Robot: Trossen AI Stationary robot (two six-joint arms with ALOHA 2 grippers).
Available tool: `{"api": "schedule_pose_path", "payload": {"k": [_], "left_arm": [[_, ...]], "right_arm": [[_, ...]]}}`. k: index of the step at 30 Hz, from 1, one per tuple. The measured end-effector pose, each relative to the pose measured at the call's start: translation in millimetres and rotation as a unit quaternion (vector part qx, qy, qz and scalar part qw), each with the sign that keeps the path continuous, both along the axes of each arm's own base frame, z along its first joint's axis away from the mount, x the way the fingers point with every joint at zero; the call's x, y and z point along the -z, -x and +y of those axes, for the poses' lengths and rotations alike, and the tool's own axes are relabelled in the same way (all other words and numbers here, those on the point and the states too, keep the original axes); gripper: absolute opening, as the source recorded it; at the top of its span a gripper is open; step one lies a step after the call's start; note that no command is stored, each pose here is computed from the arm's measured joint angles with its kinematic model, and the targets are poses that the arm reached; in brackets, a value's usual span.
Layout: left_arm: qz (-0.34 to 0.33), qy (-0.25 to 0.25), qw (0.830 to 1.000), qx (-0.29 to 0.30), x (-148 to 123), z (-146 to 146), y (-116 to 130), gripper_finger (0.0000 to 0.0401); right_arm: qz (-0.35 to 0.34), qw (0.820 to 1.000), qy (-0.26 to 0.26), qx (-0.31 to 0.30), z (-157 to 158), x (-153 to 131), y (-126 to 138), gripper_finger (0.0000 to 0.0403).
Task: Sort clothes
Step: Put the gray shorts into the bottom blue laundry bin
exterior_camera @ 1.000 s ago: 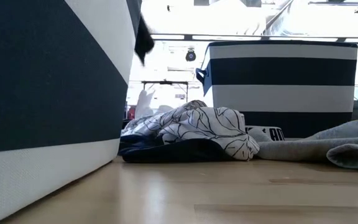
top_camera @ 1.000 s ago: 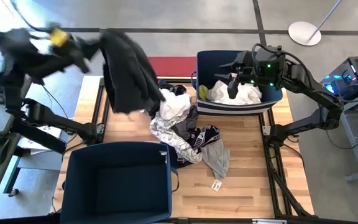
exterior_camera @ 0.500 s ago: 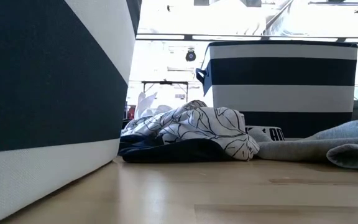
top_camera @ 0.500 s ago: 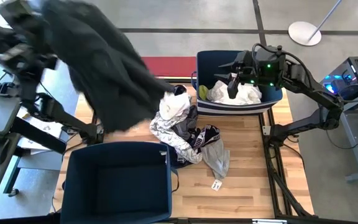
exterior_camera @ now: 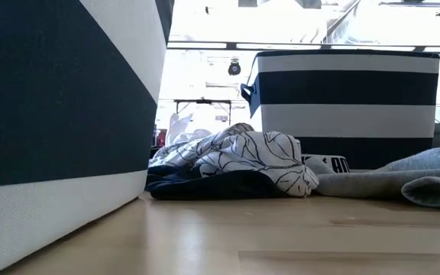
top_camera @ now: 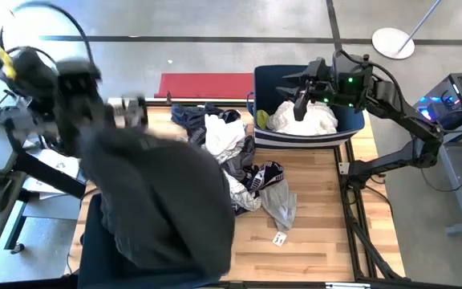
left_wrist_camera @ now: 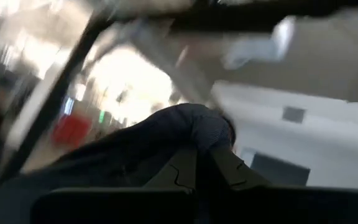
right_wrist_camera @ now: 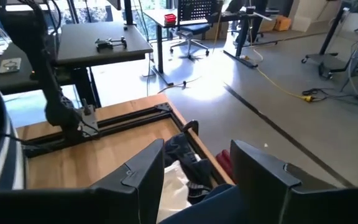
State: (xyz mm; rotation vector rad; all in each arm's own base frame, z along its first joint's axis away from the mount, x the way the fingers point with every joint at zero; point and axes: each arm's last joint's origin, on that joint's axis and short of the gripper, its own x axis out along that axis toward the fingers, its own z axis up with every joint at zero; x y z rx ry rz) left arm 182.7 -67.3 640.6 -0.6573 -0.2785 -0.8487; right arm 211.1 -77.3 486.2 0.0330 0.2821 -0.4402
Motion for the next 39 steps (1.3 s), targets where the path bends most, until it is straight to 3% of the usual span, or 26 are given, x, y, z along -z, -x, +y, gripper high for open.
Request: {"api": "schedule_pose_path", "payload": {"k": [3, 5, 8, 12, 15, 19, 21, 24, 26, 32, 39], "left_arm": [[0.158, 0.006, 0.987, -0.001, 21.7, -16.0, 3.0, 0.0], [0.289, 0.006, 0.957, -0.015, 42.6, -26.6, 5.7, 0.0], [0.464, -0.001, 0.884, -0.061, 76.0, -39.9, 12.3, 0.0], [0.626, 0.03, 0.772, -0.104, 105.9, -52.2, 21.6, 0.0], [0.702, 0.039, 0.704, -0.105, 121.7, -67.9, 18.6, 0.0], [0.728, 0.045, 0.677, -0.098, 135.1, -96.5, -0.1, 0.0], [0.751, 0.064, 0.652, -0.077, 141.0, -109.9, -9.4, 0.0], [0.813, 0.092, 0.573, -0.056, 157.6, -130.1, -24.9, 0.0], [0.837, 0.106, 0.536, -0.033, 166.3, -145.7, -34.3, 0.0], [0.846, 0.112, 0.521, -0.024, 182.5, -169.8, -53.7, 0.0], [0.851, 0.056, 0.516, -0.082, 207.1, -153.5, -76.8, 0.0]], "right_arm": [[0.001, 1.0, 0.004, 0.005, -2.4, -0.2, 0.9, 0.0173], [0.0, 1.0, 0.004, 0.01, -4.8, -0.4, 1.8, 0.0173], [0.003, 1.0, 0.012, 0.014, -7.4, -0.5, 2.8, 0.0173], [0.004, 1.0, 0.025, 0.017, -10.4, -1.5, 3.7, 0.0173], [0.002, 0.999, 0.036, 0.018, -12.0, -2.8, 3.9, 0.0173], [-0.002, 0.998, 0.059, 0.015, -12.6, -5.4, 3.4, 0.0173], [0.003, 0.997, 0.071, 0.011, -12.6, -5.7, 3.3, 0.0173], [0.013, 0.996, 0.089, 0.004, -12.5, -5.5, 3.3, 0.0173], [0.022, 0.995, 0.096, 0.0, -12.4, -4.6, 3.5, 0.0173], [0.059, 0.994, 0.089, -0.007, -11.6, 2.3, 5.2, 0.0173], [0.1, 0.993, 0.062, -0.017, -6.5, 10.4, 9.6, 0.0173]]}}
